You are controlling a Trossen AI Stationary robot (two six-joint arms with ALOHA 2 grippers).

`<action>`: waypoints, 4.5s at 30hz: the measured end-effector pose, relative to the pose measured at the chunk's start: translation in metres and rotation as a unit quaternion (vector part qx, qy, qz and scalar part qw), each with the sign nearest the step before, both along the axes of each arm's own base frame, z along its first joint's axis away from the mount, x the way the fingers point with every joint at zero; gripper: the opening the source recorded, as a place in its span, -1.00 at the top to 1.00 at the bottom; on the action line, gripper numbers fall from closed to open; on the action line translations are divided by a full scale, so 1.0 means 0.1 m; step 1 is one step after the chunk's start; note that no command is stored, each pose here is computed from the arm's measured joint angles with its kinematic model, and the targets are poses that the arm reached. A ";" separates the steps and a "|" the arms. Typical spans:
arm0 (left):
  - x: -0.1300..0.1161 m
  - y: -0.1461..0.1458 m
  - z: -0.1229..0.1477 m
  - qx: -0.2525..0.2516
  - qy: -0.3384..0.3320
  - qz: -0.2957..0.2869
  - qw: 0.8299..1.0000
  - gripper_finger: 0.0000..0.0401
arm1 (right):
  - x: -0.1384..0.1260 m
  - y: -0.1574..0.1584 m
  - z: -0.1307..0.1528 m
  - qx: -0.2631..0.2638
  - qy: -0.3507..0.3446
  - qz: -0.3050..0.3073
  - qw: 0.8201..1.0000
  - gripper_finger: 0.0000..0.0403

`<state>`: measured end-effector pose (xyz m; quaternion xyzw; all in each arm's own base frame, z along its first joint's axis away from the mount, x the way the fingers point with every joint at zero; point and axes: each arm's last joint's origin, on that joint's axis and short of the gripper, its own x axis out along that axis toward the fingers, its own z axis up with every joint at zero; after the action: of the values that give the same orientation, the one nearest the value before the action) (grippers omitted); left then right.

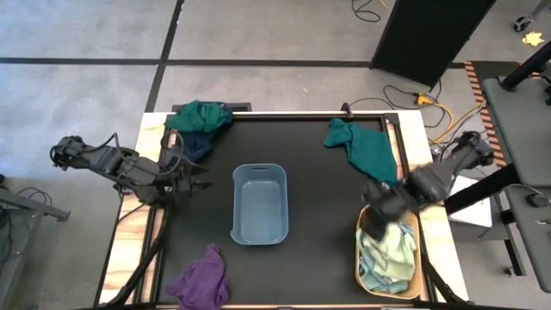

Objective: Sort microfiber towel by color & place in baskets
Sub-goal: Put the right dark green microfiber cloth into the blue bin

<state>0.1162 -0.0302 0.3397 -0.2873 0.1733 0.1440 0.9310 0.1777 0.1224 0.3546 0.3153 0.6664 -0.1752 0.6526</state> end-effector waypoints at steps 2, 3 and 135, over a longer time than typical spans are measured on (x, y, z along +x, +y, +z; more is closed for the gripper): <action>0.02 -0.02 -0.01 -0.005 0.006 -0.015 1.000 -0.40 | 0.05 -0.22 0.01 -0.060 -0.041 -0.048 0.996 -0.10; 0.03 -0.02 -0.03 -0.006 0.010 -0.020 1.000 -0.40 | 0.09 -0.34 -0.01 -0.088 -0.050 -0.072 0.992 -0.10; 1.56 1.36 0.08 0.111 0.117 -0.056 0.985 1.00 | 1.00 -2.07 0.17 -0.263 -0.322 -0.100 0.904 -0.23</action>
<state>0.2720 0.1059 0.3480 -0.1533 0.2797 0.1424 0.9370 0.2778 -0.0843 0.3712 0.2365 0.3150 -0.2974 0.8697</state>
